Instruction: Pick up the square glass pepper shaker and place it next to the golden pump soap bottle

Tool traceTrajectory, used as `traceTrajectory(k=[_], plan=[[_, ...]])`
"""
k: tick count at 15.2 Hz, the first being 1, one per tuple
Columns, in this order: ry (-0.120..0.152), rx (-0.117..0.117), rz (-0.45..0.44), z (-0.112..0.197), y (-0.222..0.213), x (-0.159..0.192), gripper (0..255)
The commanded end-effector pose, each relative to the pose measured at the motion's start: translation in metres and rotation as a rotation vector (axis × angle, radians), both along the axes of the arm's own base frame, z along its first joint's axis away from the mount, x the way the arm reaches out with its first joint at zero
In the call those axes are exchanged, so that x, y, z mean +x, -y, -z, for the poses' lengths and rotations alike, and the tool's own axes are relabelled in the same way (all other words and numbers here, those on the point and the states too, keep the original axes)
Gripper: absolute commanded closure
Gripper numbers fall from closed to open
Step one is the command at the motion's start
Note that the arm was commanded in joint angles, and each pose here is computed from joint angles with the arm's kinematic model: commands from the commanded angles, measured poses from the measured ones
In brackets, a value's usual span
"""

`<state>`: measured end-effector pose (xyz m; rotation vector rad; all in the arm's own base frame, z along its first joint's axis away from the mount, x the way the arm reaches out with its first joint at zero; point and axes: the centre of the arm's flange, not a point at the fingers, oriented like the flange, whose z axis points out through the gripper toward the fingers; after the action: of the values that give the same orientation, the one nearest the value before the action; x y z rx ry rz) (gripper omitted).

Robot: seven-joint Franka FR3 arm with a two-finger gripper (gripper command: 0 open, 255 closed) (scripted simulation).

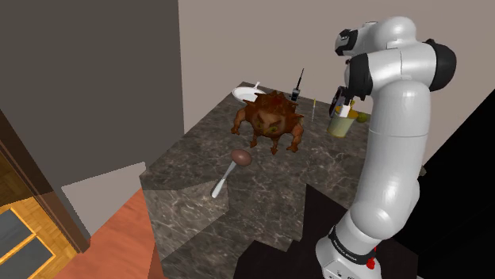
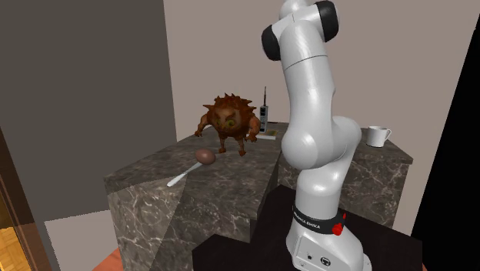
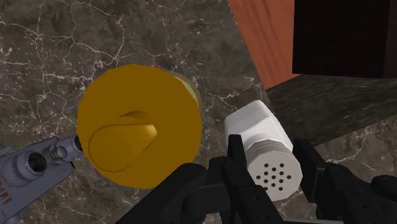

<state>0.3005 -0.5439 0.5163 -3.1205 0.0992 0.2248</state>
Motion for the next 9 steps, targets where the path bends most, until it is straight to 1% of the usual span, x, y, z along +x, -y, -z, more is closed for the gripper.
traceTrajectory(k=[1, 9], plan=[[0.000, 0.000, 0.000, 0.010, 0.000, 0.000, 255], [0.000, 0.000, 0.000, 0.053, 0.000, 0.000, 255]])
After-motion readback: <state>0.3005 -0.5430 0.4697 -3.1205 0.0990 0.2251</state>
